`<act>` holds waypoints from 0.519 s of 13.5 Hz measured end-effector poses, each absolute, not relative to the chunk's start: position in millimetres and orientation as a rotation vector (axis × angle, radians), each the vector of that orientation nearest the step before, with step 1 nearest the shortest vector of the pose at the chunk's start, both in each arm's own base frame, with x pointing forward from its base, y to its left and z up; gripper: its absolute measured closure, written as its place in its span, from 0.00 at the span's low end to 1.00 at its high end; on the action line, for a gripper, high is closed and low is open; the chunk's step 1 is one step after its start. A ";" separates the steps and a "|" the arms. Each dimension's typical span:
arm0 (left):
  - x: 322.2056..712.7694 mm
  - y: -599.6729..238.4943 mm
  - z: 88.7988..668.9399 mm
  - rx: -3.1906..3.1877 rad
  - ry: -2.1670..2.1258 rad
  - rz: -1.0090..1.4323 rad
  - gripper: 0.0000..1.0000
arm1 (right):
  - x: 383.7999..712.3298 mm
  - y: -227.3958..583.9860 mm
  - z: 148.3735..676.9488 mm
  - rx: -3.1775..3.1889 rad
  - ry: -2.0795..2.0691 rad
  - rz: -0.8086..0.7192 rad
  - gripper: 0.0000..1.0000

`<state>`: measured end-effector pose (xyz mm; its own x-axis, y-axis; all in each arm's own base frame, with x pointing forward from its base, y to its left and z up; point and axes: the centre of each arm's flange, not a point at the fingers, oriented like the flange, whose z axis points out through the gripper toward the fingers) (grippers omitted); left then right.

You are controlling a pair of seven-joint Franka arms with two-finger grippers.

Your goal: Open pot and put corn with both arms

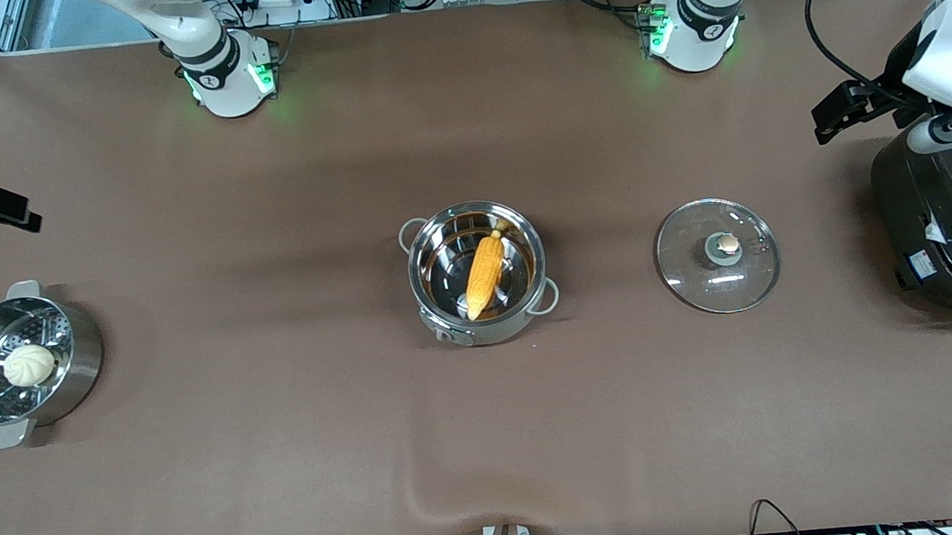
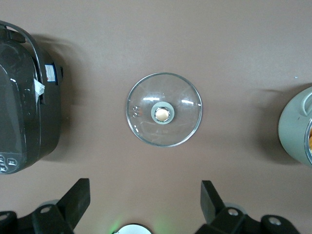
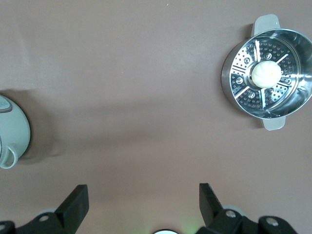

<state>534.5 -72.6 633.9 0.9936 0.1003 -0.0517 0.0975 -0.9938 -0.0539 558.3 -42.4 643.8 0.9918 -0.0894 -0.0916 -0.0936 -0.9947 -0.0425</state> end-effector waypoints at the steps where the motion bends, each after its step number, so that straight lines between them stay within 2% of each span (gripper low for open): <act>1: 535.0 -70.0 635.3 -3.087 -0.149 0.079 0.00 | 557.7 -48.3 645.4 -3.084 0.139 0.133 0.00; 7: 538.5 -64.4 648.3 -3.099 -0.097 0.009 0.00 | 555.7 -54.4 648.6 -3.085 0.142 0.123 0.00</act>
